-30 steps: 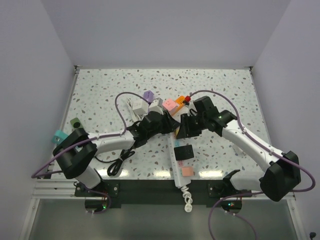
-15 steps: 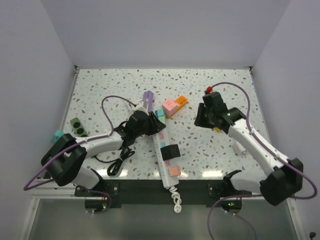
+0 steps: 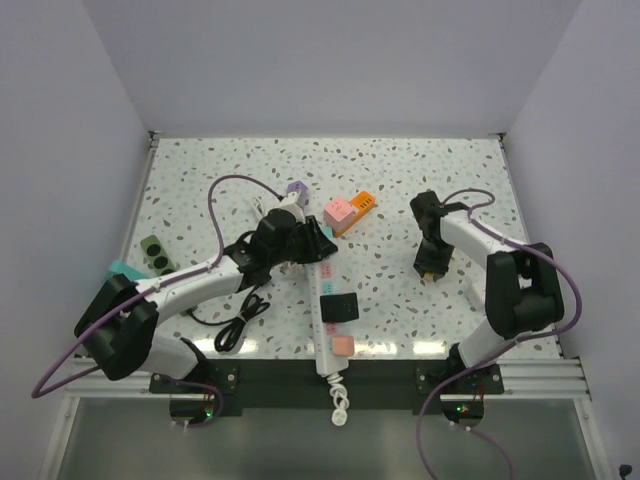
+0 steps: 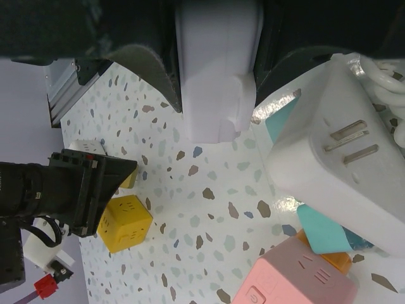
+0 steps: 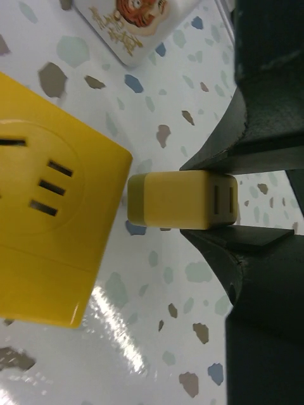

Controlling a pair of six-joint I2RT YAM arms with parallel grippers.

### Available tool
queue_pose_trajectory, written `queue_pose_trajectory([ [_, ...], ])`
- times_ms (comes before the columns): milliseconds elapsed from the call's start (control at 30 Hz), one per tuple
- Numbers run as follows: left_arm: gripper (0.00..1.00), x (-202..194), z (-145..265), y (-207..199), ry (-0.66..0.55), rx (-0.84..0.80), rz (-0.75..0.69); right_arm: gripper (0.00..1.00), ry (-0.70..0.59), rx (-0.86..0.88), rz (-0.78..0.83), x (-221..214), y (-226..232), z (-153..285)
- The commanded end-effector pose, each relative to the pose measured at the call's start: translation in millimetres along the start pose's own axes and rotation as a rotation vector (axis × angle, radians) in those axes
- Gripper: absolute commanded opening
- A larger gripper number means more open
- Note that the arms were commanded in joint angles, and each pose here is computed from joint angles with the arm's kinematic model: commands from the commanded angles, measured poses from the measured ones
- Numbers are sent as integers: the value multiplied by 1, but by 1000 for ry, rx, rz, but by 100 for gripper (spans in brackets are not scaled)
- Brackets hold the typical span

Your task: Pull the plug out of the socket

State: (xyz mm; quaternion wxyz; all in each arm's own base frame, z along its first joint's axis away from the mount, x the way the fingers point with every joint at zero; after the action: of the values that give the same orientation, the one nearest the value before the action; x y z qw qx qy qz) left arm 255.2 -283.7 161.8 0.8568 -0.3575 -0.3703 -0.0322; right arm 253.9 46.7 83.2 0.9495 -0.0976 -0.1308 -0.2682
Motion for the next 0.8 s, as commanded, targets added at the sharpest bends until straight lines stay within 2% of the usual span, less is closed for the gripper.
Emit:
queue_pose_trajectory([
  [0,0,23,8,-23,-49,-75,-42,4,27,-115,-57,-1,-11,-29],
  [33,0,23,7,-23,-45,-75,-41,9,30,-127,-74,0,-12,-32],
  [67,0,23,6,-22,-42,-70,-40,22,25,-135,-85,3,-14,-34],
  [133,0,25,7,-23,-47,-68,-40,36,20,-81,-95,10,-12,-31],
  [167,0,25,7,-23,-44,-64,-44,56,4,-40,-94,15,-7,-26],
  [300,0,26,5,-22,-47,-54,-48,92,-26,123,-48,24,7,4],
  [367,0,29,4,-24,-50,-65,-44,98,-30,200,-18,23,8,23],
  [567,0,32,-2,-29,-48,-91,-39,98,-37,392,88,-4,7,72],
  [600,0,33,-3,-30,-48,-96,-41,98,-18,508,151,-19,19,90],
  [667,0,33,-7,-32,-43,-109,-37,98,-15,606,280,-45,33,107],
  [767,0,32,-12,-34,-36,-132,-30,98,-6,801,367,-70,47,134],
])
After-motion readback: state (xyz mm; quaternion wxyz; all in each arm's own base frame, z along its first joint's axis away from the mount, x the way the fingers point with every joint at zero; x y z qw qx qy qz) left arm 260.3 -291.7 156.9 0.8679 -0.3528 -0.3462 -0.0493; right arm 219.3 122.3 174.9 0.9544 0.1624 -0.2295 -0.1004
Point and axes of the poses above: each gripper's point midway between its finger pads, its own z axis back along the fingers, its own y axis along the line the jaws close on, x = y × z, the point moved 4 cm from there along z, back along the fingers, and after that the axes turned 6 degrees about -z, right-handed, at the moved point
